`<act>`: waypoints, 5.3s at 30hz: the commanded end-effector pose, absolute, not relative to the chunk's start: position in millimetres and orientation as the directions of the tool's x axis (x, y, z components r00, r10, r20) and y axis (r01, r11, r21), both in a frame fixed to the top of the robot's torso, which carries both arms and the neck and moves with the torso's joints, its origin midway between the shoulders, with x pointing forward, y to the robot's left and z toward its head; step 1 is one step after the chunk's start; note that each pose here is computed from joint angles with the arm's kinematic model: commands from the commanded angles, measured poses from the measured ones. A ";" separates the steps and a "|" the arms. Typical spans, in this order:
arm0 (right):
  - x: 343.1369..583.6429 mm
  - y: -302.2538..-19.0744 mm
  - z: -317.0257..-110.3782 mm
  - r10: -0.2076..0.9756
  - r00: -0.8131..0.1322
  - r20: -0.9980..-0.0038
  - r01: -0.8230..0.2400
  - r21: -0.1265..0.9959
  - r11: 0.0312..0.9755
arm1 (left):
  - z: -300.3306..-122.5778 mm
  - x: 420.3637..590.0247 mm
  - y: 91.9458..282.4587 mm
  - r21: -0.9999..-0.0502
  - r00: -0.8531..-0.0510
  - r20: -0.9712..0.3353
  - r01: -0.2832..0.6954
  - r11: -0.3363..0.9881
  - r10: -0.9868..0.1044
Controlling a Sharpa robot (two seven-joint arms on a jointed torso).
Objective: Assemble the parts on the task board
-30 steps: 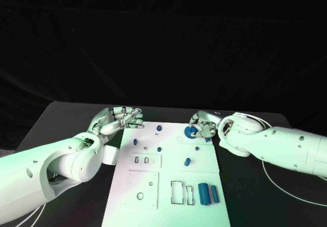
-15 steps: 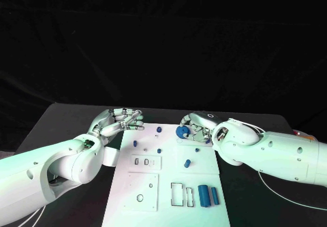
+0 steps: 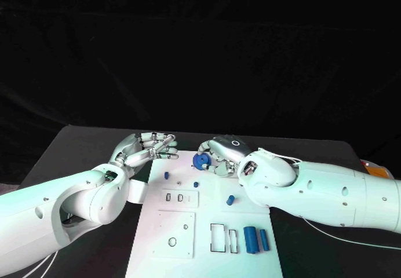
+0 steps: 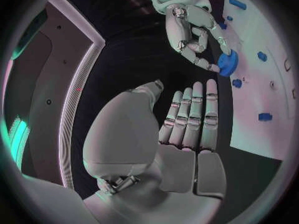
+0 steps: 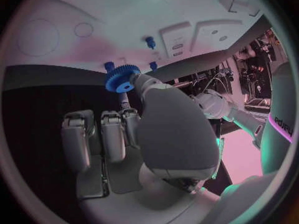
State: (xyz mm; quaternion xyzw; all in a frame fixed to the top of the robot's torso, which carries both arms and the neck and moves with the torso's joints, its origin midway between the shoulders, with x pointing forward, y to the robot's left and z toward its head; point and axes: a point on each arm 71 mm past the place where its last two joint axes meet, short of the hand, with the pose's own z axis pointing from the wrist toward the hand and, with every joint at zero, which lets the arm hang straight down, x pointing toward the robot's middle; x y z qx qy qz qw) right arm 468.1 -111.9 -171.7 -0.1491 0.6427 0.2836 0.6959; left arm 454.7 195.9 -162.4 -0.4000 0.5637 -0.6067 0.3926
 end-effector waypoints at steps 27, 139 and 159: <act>484.3 -82.0 -203.8 0.130 0.001 -0.992 -0.574 0.106 0.812 | -160.5 454.6 190.1 -0.997 -0.393 0.047 0.039 -0.068 -0.918; 479.0 -298.4 -218.9 0.444 -0.273 -0.853 -0.316 0.516 0.797 | -163.2 458.3 203.8 -0.998 -0.382 0.039 0.036 -0.057 -0.923; 483.8 -284.6 -230.3 0.441 -0.282 -0.852 -0.303 0.515 0.802 | -163.6 458.3 204.1 -0.998 -0.383 0.039 0.032 -0.055 -0.923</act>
